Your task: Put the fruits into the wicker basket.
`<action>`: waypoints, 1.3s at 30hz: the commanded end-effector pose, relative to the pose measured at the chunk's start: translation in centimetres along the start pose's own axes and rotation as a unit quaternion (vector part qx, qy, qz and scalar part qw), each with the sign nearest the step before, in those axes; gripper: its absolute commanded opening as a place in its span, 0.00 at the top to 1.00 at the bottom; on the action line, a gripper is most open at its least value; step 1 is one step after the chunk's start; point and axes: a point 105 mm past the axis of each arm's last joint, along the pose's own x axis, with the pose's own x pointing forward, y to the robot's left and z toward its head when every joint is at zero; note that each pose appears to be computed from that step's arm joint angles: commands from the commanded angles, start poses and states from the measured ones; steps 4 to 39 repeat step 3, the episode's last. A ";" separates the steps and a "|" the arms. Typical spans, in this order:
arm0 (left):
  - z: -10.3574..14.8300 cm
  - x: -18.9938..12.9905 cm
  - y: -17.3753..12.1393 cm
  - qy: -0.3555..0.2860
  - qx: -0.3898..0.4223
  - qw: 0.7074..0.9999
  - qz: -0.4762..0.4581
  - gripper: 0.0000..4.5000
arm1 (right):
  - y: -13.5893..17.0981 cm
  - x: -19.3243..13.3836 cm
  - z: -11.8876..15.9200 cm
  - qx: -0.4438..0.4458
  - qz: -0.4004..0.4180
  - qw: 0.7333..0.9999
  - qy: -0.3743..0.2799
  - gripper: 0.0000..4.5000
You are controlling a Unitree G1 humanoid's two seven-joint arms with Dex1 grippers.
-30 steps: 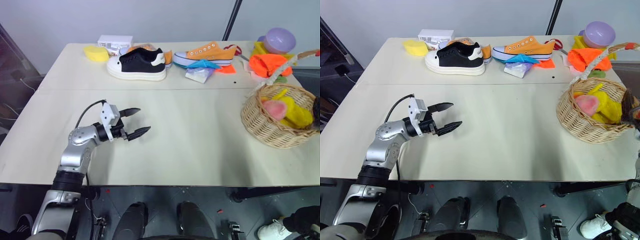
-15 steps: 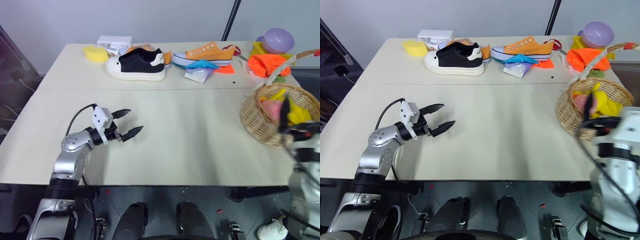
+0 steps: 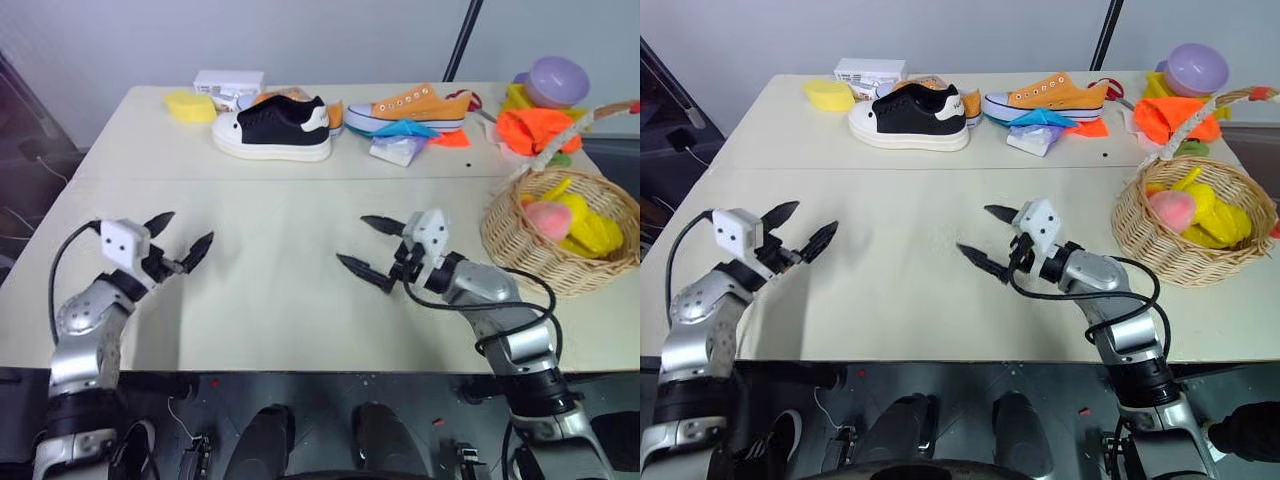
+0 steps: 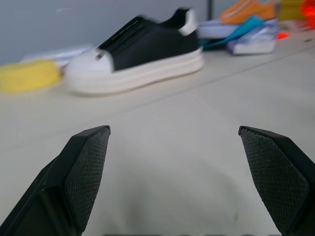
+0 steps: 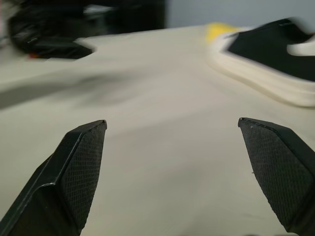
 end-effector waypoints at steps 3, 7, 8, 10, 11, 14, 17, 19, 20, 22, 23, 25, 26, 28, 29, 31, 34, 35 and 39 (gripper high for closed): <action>1.7 -1.9 4.0 -0.017 0.043 0.991 0.128 0.00 | -1.2 0.6 0.6 -0.046 0.006 0.999 -0.005 0.01; 1.7 -1.9 4.0 -0.017 0.043 0.991 0.128 0.00 | -1.2 0.6 0.6 -0.046 0.006 0.999 -0.005 0.01; 1.7 -1.9 4.0 -0.017 0.043 0.991 0.128 0.00 | -1.2 0.6 0.6 -0.046 0.006 0.999 -0.005 0.01; 1.7 -1.9 4.0 -0.017 0.043 0.991 0.128 0.00 | -1.2 0.6 0.6 -0.046 0.006 0.999 -0.005 0.01; 1.7 -1.9 4.0 -0.017 0.043 0.991 0.128 0.00 | -1.2 0.6 0.6 -0.046 0.006 0.999 -0.005 0.01; 1.7 -1.9 4.0 -0.017 0.043 0.991 0.128 0.00 | -1.2 0.6 0.6 -0.046 0.006 0.999 -0.005 0.01; 1.7 -1.9 4.0 -0.017 0.043 0.991 0.128 0.00 | -1.2 0.6 0.6 -0.046 0.006 0.999 -0.005 0.01; 1.7 -1.9 4.0 -0.017 0.043 0.991 0.128 0.00 | -1.2 0.6 0.6 -0.046 0.006 0.999 -0.005 0.01; 1.7 -1.9 4.0 -0.017 0.043 0.991 0.128 0.00 | -1.2 0.6 0.6 -0.046 0.006 0.999 -0.005 0.01; 1.7 -1.9 4.0 -0.017 0.043 0.991 0.128 0.00 | -1.2 0.6 0.6 -0.046 0.006 0.999 -0.005 0.01; 1.7 -1.9 4.0 -0.017 0.043 0.991 0.128 0.00 | -1.2 0.6 0.6 -0.046 0.006 0.999 -0.005 0.01; 1.7 -1.9 4.0 -0.017 0.043 0.991 0.128 0.00 | -1.2 0.6 0.6 -0.046 0.006 0.999 -0.005 0.01; 1.7 -1.9 4.0 -0.017 0.043 0.991 0.128 0.00 | -1.2 0.6 0.6 -0.046 0.006 0.999 -0.005 0.01; 1.7 -1.9 4.0 -0.017 0.043 0.991 0.128 0.00 | -1.2 0.6 0.6 -0.046 0.006 0.999 -0.005 0.01; 1.7 -1.9 4.0 -0.017 0.043 0.991 0.128 0.00 | -1.2 0.6 0.6 -0.046 0.006 0.999 -0.005 0.01; 1.7 -1.9 4.0 -0.017 0.043 0.991 0.128 0.00 | -1.2 0.6 0.6 -0.046 0.006 0.999 -0.005 0.01; 1.7 -1.9 4.0 -0.017 0.043 0.991 0.128 0.00 | -1.2 0.6 0.6 -0.046 0.006 0.999 -0.005 0.01; 1.7 -1.9 4.0 -0.017 0.043 0.991 0.128 0.00 | -1.2 0.6 0.6 -0.046 0.006 0.999 -0.005 0.01; 1.7 -1.9 4.0 -0.017 0.043 0.991 0.128 0.00 | -1.2 0.6 0.6 -0.046 0.006 0.999 -0.005 0.01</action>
